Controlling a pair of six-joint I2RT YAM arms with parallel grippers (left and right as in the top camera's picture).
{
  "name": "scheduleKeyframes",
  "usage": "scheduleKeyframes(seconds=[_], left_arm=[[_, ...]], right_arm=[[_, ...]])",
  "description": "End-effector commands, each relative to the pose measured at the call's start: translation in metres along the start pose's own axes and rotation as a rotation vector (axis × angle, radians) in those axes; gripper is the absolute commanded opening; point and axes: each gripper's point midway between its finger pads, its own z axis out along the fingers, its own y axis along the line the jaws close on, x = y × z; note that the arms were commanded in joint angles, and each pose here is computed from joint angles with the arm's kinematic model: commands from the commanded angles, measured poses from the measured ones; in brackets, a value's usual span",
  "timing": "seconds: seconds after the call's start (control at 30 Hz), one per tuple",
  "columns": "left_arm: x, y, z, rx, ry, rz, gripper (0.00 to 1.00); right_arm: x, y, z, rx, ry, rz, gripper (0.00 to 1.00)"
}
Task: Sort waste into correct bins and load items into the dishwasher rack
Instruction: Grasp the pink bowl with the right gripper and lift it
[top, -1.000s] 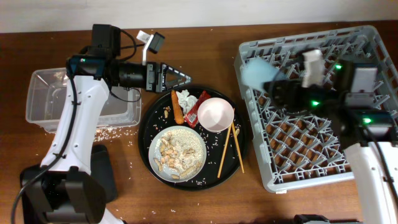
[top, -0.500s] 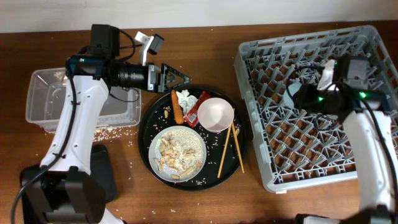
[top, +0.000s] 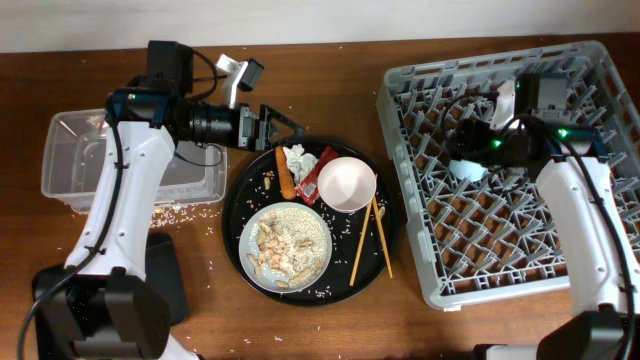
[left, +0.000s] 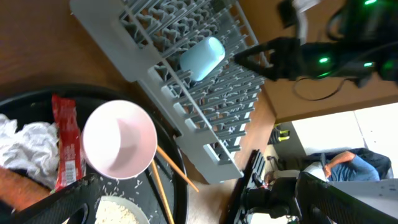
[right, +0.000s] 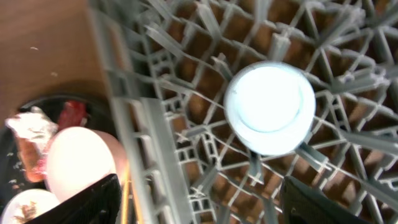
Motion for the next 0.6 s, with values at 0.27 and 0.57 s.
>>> scheduleKeyframes(seconds=[0.27,0.57], left_arm=[[0.029,0.037,-0.036,-0.418,0.074,-0.08,0.99],[0.042,0.016,-0.167,-1.041,-0.255,-0.233,0.99]], right_arm=[[0.069,0.131,-0.009,-0.193,0.137,-0.318,0.57],[0.101,0.107,0.092,0.11,0.291,-0.316,0.48]])
